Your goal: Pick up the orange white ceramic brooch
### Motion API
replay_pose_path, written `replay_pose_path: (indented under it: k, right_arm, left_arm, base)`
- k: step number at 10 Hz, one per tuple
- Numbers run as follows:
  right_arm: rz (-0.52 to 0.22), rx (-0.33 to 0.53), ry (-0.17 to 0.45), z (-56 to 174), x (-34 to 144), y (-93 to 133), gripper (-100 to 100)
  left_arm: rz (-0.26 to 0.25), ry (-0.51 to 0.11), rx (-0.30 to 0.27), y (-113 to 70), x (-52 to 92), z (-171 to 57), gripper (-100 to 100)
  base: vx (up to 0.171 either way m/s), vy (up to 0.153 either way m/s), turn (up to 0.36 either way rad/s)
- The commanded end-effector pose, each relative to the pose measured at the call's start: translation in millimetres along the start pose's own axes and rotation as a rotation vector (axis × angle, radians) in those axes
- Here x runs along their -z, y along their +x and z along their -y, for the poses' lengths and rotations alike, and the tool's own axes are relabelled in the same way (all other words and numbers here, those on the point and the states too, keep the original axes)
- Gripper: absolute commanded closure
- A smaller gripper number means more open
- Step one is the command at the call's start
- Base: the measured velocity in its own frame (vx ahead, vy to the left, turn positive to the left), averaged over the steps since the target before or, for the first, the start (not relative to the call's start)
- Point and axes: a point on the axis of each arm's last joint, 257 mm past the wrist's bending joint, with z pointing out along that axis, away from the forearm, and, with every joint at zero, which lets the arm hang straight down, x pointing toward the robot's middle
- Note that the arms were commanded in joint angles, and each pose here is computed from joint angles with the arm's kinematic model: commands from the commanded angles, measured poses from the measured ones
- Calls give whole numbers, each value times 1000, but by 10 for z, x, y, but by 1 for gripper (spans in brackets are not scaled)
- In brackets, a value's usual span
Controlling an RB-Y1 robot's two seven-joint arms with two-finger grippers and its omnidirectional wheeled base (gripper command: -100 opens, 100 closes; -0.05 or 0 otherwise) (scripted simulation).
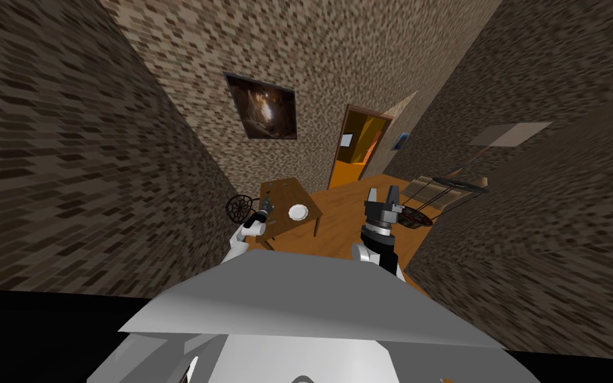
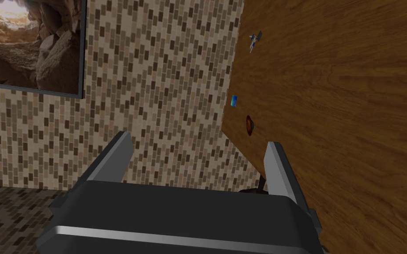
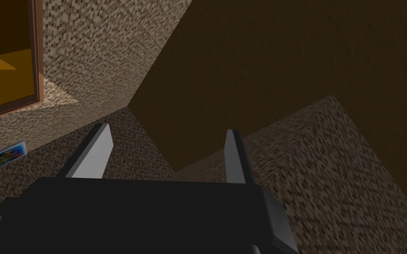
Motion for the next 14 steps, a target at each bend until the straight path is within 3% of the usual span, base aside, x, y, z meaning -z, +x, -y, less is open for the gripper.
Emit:
replay_pose_path:
  k: [1, 3, 12, 14]
  right_arm:
    - [0, 0, 0, 0, 0, 0, 0]
    - [0, 0, 0, 0, 0, 0, 0]
    - [0, 0, 0, 0, 0, 0, 0]
    - [0, 0, 0, 0, 0, 0, 0]
  left_arm:
    - [10, -21, 4, -49, -2, -39, -100]
    - [28, -55, 9, -140, -16, -136, -100]
    - [28, -55, 9, -140, -16, -136, -100]
    - [54, -120, 24, -251, -25, -352, -100]
  base:
    - [-1, -6, -38]
    - [-3, -3, -10]
    - [-2, -2, -5]
    - [-2, -10, -77]
